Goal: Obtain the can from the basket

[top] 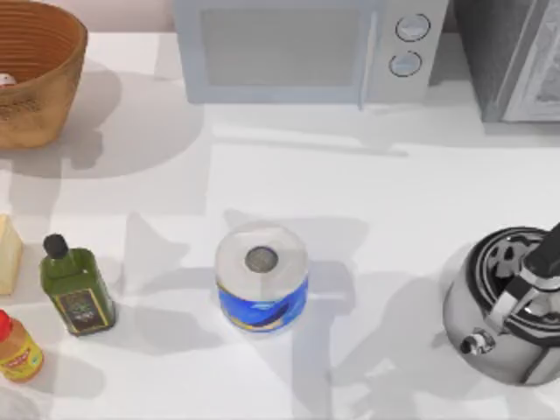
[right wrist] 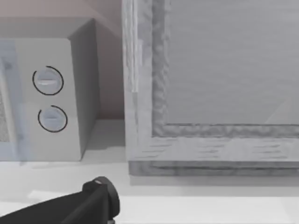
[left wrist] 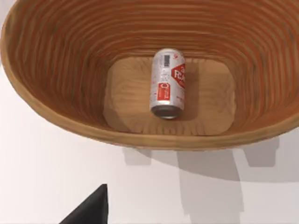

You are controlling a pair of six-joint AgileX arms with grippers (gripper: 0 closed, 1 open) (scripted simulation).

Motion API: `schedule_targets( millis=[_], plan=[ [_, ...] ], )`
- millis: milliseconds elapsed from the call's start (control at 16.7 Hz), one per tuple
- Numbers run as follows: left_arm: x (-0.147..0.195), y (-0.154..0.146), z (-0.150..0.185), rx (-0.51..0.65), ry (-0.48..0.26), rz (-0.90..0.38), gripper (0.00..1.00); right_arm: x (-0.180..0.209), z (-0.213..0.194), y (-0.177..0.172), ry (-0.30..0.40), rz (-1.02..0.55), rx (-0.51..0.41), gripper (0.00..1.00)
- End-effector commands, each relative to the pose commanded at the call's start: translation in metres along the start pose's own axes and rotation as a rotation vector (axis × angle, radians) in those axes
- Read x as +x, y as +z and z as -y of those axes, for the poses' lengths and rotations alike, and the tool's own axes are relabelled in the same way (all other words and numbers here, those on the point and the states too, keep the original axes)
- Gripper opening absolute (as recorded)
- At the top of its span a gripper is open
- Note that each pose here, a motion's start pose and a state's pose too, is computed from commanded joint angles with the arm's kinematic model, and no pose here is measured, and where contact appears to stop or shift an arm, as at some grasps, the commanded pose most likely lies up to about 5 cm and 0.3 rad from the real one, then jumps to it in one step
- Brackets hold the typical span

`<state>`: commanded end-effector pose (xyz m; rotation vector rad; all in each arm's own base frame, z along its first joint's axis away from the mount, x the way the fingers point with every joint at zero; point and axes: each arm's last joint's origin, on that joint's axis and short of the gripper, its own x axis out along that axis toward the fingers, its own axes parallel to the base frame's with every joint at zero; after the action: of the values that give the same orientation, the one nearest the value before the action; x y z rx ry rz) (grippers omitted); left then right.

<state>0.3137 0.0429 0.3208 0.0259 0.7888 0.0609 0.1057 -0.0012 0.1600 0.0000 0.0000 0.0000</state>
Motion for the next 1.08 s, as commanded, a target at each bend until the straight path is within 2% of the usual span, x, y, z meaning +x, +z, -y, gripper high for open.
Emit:
schedule_targets(
  millis=[180, 300, 660, 840, 1080],
  plan=[
    [0.057, 0.036, -0.010, 0.007, -0.027, -0.141, 1.00, 0.000, 0.000, 0.000, 0.000, 0.000, 0.000, 1.00],
    [0.098, 0.049, -0.016, 0.009, -0.046, -0.225, 1.00, 0.000, 0.000, 0.000, 0.000, 0.000, 0.000, 1.00],
    [0.200, 0.052, -0.028, 0.009, -0.098, -0.415, 1.00, 0.000, 0.000, 0.000, 0.000, 0.000, 0.000, 1.00],
    [0.228, 0.045, -0.031, 0.007, -0.113, -0.465, 1.00, 0.000, 0.000, 0.000, 0.000, 0.000, 0.000, 1.00],
    [0.235, 0.043, -0.031, 0.006, -0.117, -0.478, 1.00, 0.000, 0.000, 0.000, 0.000, 0.000, 0.000, 1.00]
  ],
)
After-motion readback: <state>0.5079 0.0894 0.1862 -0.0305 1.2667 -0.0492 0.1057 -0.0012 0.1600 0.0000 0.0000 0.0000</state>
